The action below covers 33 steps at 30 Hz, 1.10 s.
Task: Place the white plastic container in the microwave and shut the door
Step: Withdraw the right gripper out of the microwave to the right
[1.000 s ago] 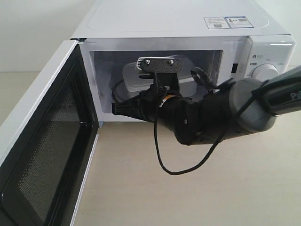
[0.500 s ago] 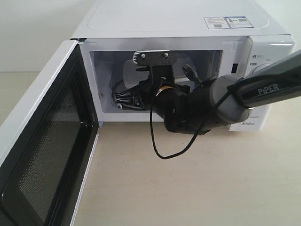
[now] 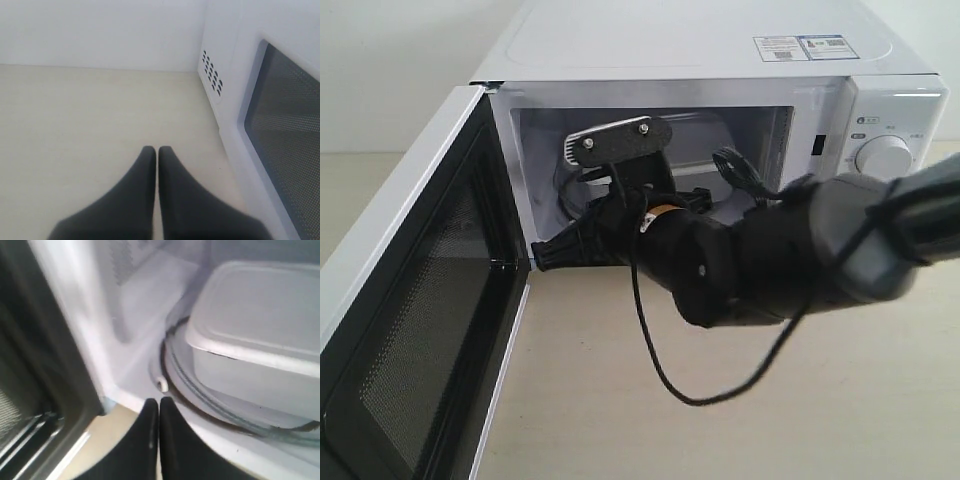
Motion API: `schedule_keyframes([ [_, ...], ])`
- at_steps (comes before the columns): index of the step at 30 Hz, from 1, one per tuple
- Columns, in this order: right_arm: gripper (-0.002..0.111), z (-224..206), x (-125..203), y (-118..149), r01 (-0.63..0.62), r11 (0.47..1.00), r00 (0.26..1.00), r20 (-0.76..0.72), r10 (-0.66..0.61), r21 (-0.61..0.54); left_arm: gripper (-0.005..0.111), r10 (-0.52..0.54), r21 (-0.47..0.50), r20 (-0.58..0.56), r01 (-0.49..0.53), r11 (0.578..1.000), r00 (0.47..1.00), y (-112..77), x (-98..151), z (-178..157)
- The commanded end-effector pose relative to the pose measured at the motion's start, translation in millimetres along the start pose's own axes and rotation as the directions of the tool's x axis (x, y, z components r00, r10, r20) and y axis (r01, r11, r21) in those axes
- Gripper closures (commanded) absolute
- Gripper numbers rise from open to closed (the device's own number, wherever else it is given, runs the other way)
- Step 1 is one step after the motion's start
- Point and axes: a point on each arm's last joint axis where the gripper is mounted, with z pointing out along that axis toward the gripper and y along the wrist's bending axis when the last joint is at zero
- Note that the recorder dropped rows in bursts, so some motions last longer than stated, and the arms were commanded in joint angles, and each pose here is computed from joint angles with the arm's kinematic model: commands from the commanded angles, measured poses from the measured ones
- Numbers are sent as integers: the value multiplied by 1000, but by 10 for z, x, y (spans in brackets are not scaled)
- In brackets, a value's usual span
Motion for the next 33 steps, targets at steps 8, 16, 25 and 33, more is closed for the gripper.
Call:
schedule_keyframes([
  [8,108,-1209,67,168,93,991,981,182,-74,-96,102,-10,4,0,10,1000,1000,-3,11,1],
  [16,108,-1732,125,100,86,979,975,220,-44,-184,102,-10,4,0,10,1000,1000,-3,11,1],
  [25,108,-1804,42,74,72,980,965,263,-21,-186,102,-10,4,0,10,1000,1000,-3,11,1],
  [33,108,-1831,18,63,84,980,961,275,-32,-182,102,-10,4,0,10,1000,1000,-3,11,1],
])
